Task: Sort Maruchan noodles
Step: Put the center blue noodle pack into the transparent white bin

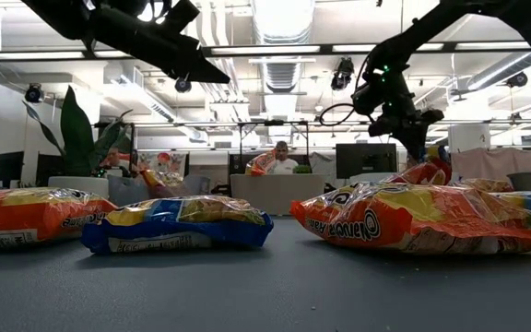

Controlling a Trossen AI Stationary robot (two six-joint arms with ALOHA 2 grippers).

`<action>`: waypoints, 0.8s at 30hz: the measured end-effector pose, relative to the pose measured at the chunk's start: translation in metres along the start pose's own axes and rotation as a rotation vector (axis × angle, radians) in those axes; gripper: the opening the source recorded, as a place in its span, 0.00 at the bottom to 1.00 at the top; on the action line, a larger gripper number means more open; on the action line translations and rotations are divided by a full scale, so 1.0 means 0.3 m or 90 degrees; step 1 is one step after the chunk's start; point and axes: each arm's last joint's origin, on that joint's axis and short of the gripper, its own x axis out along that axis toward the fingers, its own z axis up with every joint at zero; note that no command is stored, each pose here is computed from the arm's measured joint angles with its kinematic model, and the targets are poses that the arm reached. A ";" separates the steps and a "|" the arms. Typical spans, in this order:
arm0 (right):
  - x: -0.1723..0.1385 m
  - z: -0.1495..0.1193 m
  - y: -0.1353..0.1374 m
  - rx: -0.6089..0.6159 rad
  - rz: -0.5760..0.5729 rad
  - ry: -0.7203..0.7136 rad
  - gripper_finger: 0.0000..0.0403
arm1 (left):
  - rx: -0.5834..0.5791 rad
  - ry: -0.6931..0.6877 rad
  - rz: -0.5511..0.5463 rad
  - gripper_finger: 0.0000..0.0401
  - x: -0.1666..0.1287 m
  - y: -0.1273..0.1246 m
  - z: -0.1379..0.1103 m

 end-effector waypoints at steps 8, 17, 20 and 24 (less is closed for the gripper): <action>0.000 0.003 -0.001 0.022 -0.004 -0.005 0.27 | 0.000 0.000 0.000 0.00 0.000 0.000 0.000; -0.023 -0.003 -0.018 0.027 -0.069 -0.015 0.35 | 0.000 0.000 0.000 0.00 0.000 0.000 0.000; -0.030 -0.007 -0.020 0.028 -0.070 -0.010 0.34 | 0.000 0.000 0.000 0.00 0.000 0.000 0.000; -0.036 -0.012 -0.022 0.026 -0.071 -0.006 0.36 | 0.000 0.000 0.000 0.00 0.000 0.000 0.000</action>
